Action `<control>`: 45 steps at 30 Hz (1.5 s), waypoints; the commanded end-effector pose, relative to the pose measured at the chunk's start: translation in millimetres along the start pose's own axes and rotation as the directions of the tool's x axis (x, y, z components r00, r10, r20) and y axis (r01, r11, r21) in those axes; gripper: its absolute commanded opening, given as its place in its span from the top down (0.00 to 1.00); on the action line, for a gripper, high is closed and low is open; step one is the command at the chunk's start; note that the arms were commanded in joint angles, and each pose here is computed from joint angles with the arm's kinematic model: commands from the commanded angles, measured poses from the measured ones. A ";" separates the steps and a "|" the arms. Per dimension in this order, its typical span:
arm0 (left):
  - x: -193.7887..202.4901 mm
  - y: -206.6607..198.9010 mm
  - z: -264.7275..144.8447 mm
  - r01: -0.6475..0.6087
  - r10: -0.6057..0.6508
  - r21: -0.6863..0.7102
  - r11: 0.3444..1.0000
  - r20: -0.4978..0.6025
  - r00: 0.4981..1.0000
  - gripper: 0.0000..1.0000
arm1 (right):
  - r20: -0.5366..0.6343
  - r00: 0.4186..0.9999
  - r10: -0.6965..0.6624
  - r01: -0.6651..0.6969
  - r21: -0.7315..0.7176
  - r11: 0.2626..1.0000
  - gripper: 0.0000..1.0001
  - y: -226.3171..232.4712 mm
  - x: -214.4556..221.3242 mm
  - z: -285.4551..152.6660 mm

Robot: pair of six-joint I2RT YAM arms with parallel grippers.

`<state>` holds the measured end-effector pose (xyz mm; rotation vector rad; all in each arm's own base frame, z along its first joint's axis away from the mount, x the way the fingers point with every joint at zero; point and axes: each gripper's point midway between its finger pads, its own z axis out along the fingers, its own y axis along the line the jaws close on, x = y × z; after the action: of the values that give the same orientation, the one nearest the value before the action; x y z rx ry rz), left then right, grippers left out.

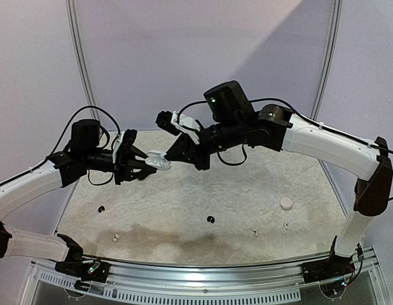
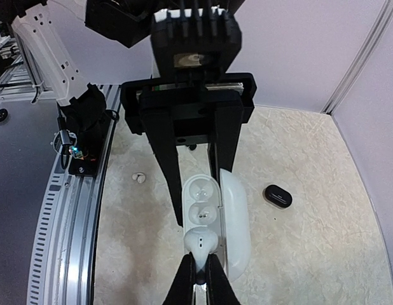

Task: Insert the wireless bluetooth earbuds into the charging case
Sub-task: Insert the right earbud into the right side groove of the charging case.

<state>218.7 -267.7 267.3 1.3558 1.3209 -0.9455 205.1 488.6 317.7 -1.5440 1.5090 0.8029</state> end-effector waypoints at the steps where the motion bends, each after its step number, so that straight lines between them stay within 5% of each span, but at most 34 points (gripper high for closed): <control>1: -5.5 3.8 3.0 0.062 -0.061 -0.011 0.998 0.021 0.998 1.00 | -0.011 1.000 -0.007 0.007 0.001 1.000 1.00 1.9 1.6 4.9; 37: -5.2 -5.4 1.7 -0.010 0.009 0.030 0.999 0.017 1.000 1.00 | -0.206 0.972 -0.113 0.121 0.026 0.992 0.96 -11.1 44.8 23.8; 45: -4.7 -5.6 2.2 -0.014 0.014 0.031 0.999 0.018 1.000 1.00 | -0.190 0.976 -0.110 0.117 0.028 0.993 0.75 -11.9 41.4 26.3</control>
<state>220.5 -267.3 262.1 1.3454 1.3576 -0.9525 218.5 490.7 287.8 -1.6779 1.4955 0.6107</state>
